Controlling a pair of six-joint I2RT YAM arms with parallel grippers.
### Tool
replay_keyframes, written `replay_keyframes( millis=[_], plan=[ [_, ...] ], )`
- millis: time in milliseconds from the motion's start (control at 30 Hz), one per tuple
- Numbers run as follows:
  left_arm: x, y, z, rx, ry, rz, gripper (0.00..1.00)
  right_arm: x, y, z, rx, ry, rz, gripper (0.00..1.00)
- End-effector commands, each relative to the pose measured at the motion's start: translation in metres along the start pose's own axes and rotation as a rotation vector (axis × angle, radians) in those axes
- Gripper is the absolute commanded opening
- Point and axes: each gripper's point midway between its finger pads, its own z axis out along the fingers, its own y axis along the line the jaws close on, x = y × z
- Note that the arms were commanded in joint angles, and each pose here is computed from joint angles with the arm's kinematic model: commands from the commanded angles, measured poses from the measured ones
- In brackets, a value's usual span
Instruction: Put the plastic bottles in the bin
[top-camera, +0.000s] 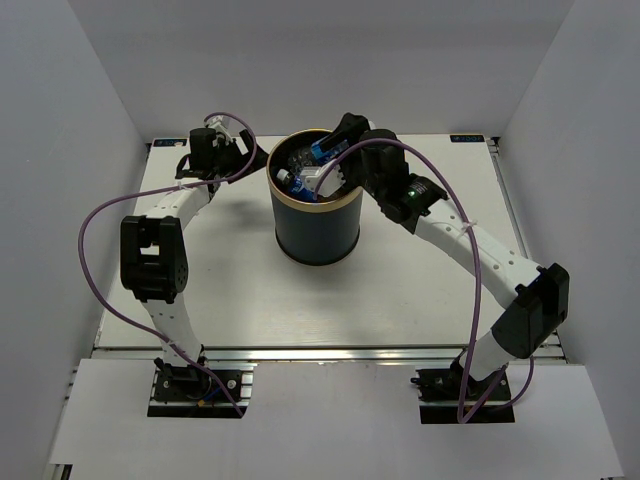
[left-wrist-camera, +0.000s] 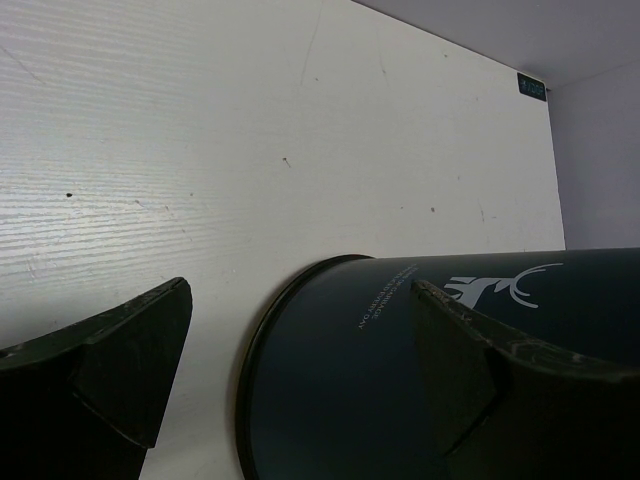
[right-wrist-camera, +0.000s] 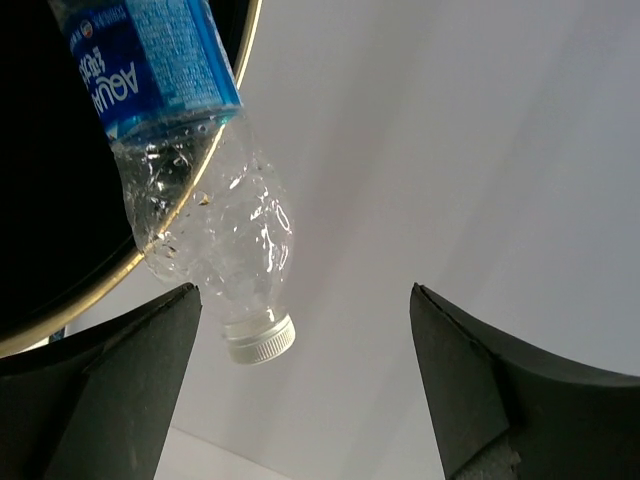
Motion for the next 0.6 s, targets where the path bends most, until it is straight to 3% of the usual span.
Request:
replay_keyframes(
  millis=[0,300,567],
  plan=[
    [-0.02,-0.02,-0.007,0.043,-0.038,0.027,0.98,0.001,-0.029,-0.014,0.08,-0.024,0.019,0.89],
    [-0.02,-0.017,-0.006,0.035,-0.032,0.028,0.98,-0.013,-0.024,-0.016,0.067,-0.105,0.089,0.89],
    [-0.02,-0.016,-0.006,0.026,-0.031,0.033,0.98,-0.023,-0.067,-0.04,0.156,-0.238,0.243,0.89]
  ],
)
